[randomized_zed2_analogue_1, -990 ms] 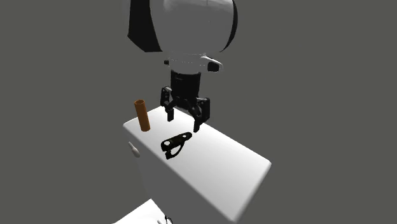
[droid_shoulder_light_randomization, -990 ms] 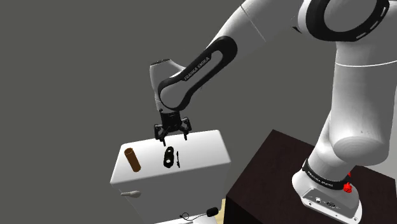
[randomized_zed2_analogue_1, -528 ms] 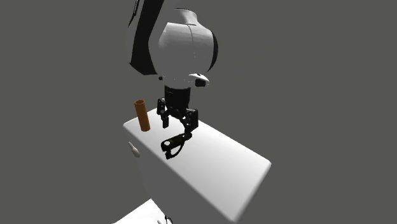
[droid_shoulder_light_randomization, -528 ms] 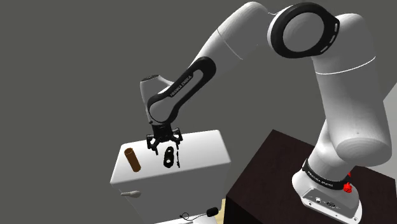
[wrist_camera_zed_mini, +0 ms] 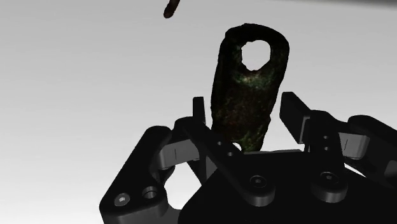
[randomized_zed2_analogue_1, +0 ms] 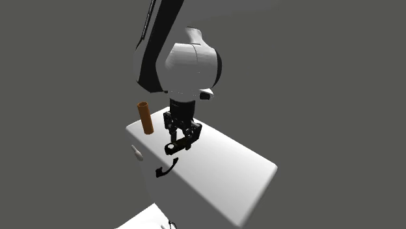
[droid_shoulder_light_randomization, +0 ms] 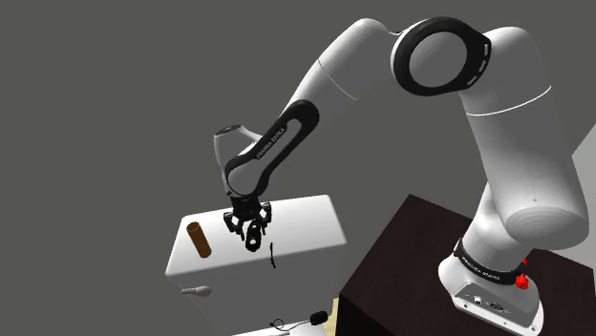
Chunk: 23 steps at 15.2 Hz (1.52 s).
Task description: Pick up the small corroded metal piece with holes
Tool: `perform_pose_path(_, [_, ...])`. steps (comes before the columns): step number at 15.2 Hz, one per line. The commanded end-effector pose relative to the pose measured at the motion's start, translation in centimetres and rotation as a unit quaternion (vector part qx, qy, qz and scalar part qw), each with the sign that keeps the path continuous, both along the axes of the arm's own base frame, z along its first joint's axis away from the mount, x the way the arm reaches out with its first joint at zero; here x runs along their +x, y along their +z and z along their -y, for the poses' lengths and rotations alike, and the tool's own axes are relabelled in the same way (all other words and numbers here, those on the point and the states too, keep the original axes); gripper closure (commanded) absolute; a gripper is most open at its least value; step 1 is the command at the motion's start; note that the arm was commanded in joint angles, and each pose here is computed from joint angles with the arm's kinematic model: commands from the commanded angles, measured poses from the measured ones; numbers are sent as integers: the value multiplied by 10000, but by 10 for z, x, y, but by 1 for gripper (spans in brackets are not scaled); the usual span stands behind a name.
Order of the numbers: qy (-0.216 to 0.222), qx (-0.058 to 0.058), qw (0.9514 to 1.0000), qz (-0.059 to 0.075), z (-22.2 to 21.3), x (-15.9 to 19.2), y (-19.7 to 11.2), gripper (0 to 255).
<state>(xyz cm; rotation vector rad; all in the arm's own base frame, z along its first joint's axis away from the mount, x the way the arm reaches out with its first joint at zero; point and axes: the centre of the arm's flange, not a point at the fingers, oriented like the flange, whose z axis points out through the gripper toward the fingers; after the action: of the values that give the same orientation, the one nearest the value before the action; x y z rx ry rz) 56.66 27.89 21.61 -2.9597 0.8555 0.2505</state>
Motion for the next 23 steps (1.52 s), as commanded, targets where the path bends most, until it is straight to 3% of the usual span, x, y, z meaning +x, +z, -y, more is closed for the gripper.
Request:
perform_pose_path(1, [1, 0, 10000, -1, 0, 0, -1, 255])
perform_pose_path(9, [1, 1, 10000, -1, 0, 0, -1, 255])
perform_pose_path(23, [1, 1, 10000, -1, 0, 0, 73, 255])
